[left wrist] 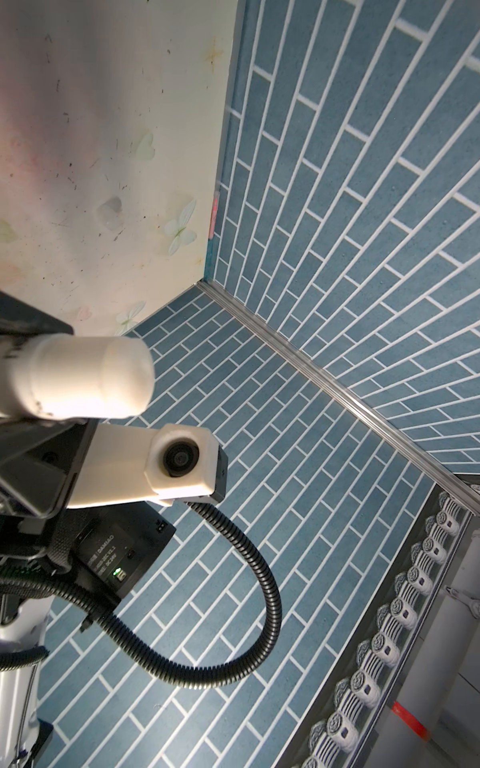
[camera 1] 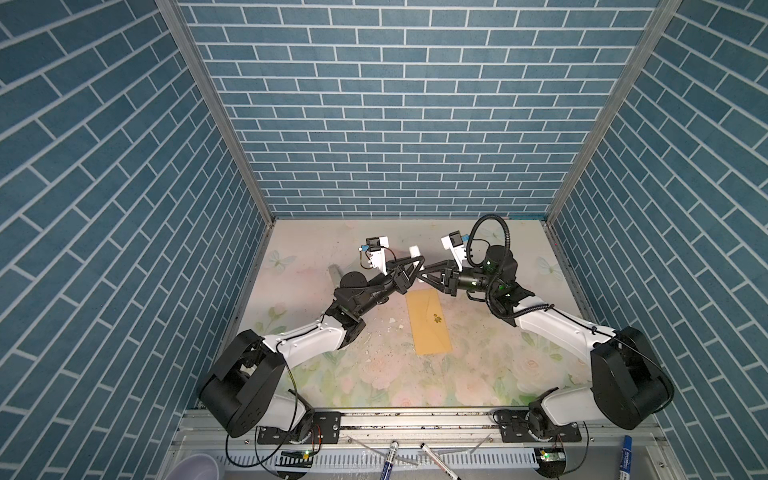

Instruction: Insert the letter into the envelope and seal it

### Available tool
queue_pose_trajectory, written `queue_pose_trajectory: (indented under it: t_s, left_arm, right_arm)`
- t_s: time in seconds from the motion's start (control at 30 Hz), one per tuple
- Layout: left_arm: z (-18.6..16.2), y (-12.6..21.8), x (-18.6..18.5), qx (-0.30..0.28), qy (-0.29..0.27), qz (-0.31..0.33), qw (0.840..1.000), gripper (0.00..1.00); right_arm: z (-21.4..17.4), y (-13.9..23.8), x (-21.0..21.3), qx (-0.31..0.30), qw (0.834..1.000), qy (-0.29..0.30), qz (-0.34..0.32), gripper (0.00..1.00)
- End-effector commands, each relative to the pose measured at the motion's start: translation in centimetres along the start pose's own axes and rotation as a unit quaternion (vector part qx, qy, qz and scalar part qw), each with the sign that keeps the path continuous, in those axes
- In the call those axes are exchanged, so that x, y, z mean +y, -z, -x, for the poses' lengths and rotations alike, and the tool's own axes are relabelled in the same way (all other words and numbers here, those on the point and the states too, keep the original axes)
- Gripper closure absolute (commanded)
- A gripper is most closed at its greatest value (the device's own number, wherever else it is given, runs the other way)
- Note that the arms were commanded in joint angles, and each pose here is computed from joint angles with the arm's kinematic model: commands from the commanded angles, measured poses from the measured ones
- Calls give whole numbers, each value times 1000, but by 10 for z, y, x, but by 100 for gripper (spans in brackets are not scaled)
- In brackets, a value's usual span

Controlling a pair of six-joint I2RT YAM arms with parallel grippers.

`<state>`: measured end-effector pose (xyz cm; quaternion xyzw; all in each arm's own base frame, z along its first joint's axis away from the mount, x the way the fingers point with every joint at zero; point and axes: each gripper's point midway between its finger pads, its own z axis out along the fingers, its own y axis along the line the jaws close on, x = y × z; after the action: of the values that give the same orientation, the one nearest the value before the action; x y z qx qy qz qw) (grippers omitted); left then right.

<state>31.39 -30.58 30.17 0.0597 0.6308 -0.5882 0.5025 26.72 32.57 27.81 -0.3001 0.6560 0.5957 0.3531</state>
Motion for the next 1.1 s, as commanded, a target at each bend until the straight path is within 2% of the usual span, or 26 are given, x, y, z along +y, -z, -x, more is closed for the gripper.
queue_pose_trajectory:
  t_s: [0.0, 0.13, 0.17, 0.3, 0.4, 0.5, 0.87, 1.0, 1.07]
  left_arm:
    - [-3, 2, -3, 2, -11, -6, 1000, 82]
    - [-3, 2, -1, 2, -11, -3, 1000, 100]
    - [-2, 2, -1, 0, -12, -2, 1000, 100]
    - [4, 5, -2, -14, -12, 5, 1000, 100]
    - [9, 7, -3, -24, -11, 10, 1000, 100]
    - [13, 6, -6, -28, -10, 6, 1000, 100]
    - [20, 6, -11, -44, -4, -5, 999, 100]
    - [20, 7, -11, -45, -4, -5, 999, 100]
    - [21, 7, -11, -46, -6, -5, 999, 100]
  right_arm:
    - [24, 1, 24, -19, 999, 44, 24, 100]
    - [23, 2, 22, -19, 999, 43, 19, 100]
    - [23, 3, 22, -19, 999, 44, 16, 100]
    - [16, 6, 17, -15, 999, 41, -2, 70]
    - [10, 10, 16, -15, 999, 37, -10, 52]
    - [6, 13, 16, -18, 999, 26, -13, 44]
    - [0, 7, 20, -26, 999, -11, 19, 38]
    - [-2, 2, 18, -24, 999, -18, 25, 39]
    - [-3, 0, 19, -22, 999, -22, 30, 45]
